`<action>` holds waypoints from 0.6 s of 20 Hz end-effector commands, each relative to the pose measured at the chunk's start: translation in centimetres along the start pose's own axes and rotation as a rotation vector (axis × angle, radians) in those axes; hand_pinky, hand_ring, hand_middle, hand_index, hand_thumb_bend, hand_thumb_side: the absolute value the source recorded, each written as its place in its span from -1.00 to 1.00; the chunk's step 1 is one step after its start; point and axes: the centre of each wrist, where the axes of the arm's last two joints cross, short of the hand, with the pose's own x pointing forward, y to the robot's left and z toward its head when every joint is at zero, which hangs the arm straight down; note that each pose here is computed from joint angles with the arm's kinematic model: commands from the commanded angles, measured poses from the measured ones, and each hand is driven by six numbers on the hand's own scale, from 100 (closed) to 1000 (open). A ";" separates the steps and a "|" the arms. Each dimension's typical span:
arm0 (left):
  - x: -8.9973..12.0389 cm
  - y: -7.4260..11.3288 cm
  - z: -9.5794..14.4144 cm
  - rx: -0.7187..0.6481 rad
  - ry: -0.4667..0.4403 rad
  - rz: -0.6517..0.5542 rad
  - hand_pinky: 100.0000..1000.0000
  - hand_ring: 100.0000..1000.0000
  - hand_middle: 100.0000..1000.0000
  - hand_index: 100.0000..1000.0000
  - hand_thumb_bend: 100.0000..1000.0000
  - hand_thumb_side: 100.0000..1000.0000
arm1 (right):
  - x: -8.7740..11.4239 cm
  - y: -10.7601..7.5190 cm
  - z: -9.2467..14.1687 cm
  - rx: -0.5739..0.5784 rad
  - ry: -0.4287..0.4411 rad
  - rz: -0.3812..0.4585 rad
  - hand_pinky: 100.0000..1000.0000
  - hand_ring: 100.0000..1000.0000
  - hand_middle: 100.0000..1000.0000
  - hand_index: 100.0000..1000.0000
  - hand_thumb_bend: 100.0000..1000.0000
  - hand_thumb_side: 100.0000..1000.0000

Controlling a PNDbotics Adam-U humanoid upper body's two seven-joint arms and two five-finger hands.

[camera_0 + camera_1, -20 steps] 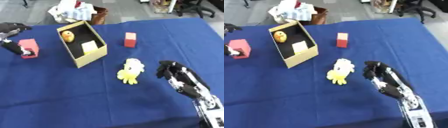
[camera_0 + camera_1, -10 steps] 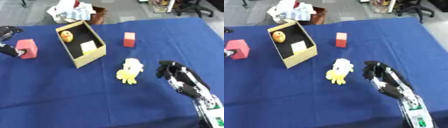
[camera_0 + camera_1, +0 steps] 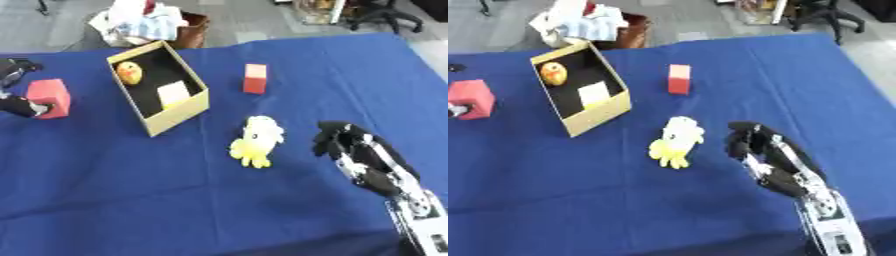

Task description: Pick up objects on the table and place them in the box.

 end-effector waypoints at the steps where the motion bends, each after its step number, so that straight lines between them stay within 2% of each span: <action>1: -0.8 1.8 0.3 0.055 0.036 -0.010 0.74 0.70 0.73 0.95 -0.40 -0.36 | 0.6 -0.8 -0.3 0.007 -0.017 0.034 0.13 0.18 0.18 0.62 -1.00 -0.22; 7: -0.6 1.8 0.2 0.090 0.056 -0.011 0.74 0.69 0.73 0.94 -0.43 -0.37 | 0.6 -0.9 -0.5 0.008 -0.022 0.041 0.13 0.18 0.18 0.62 -1.00 -0.24; 11: -0.5 1.4 0.1 0.071 0.055 -0.014 0.70 0.63 0.66 0.90 -0.47 -0.36 | 0.7 -0.9 -0.6 0.009 -0.026 0.043 0.12 0.18 0.18 0.62 -1.00 -0.24; 12: -0.4 1.3 0.1 0.062 0.050 -0.016 0.67 0.57 0.59 0.85 -0.51 -0.35 | 0.7 -0.9 -0.6 0.009 -0.026 0.043 0.12 0.18 0.18 0.62 -1.00 -0.24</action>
